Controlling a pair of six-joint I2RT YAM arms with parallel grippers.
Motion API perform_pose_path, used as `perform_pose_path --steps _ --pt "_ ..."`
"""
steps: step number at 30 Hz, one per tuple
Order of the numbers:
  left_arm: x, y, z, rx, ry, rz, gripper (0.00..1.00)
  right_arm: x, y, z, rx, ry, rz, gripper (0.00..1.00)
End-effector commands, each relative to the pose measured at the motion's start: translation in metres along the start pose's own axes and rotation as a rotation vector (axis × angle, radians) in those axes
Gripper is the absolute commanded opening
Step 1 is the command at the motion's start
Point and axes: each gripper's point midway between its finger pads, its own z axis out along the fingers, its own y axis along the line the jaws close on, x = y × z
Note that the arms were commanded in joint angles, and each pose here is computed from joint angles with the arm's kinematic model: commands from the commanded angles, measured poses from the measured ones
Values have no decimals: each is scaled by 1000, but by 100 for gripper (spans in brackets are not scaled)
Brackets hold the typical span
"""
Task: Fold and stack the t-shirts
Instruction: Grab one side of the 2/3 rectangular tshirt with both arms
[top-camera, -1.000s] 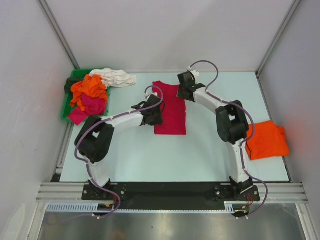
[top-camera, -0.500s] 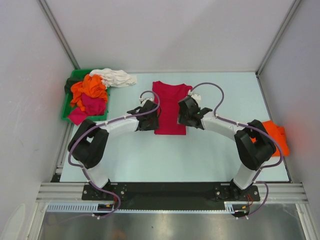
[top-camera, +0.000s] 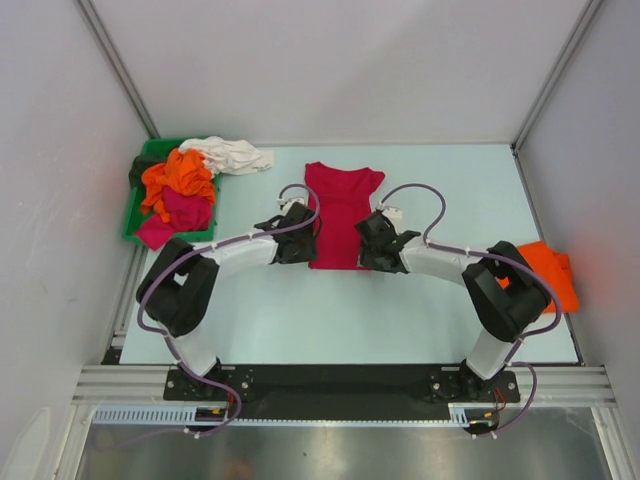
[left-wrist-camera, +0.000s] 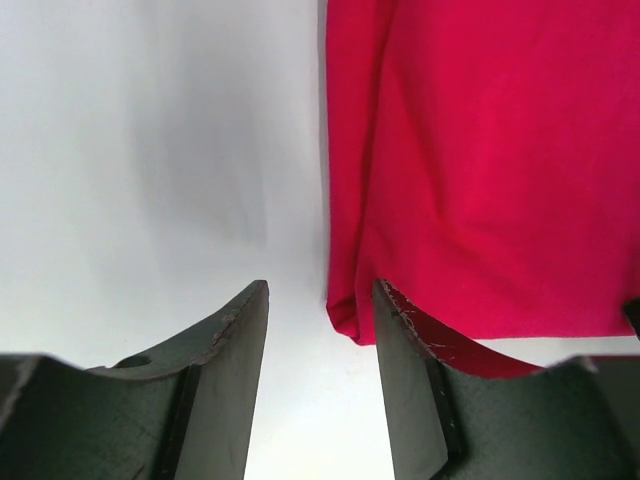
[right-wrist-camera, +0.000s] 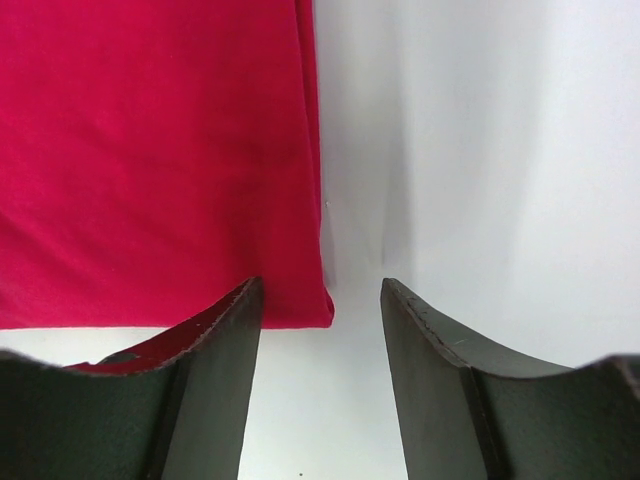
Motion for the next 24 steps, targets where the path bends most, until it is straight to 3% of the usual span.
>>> perform_pose_path --steps 1,8,16,19,20,22,24 --pt "-5 -12 3 39 -7 -37 51 -1 1 0 -5 -30 27 53" --pt "11 -13 11 40 33 -30 51 13 -7 11 20 -1 22 43" --pt "21 -9 11 38 53 -30 39 27 -12 17 37 33 18 12" --pt "27 -9 11 39 65 -26 26 33 -11 16 40 42 12 1" --pt "29 -8 11 39 70 -23 14 35 -13 16 44 45 9 0" --pt "31 -9 11 42 74 -22 1 39 -12 14 47 50 0 0" --pt "33 -10 9 49 73 -24 0 43 -13 13 52 53 -6 0"
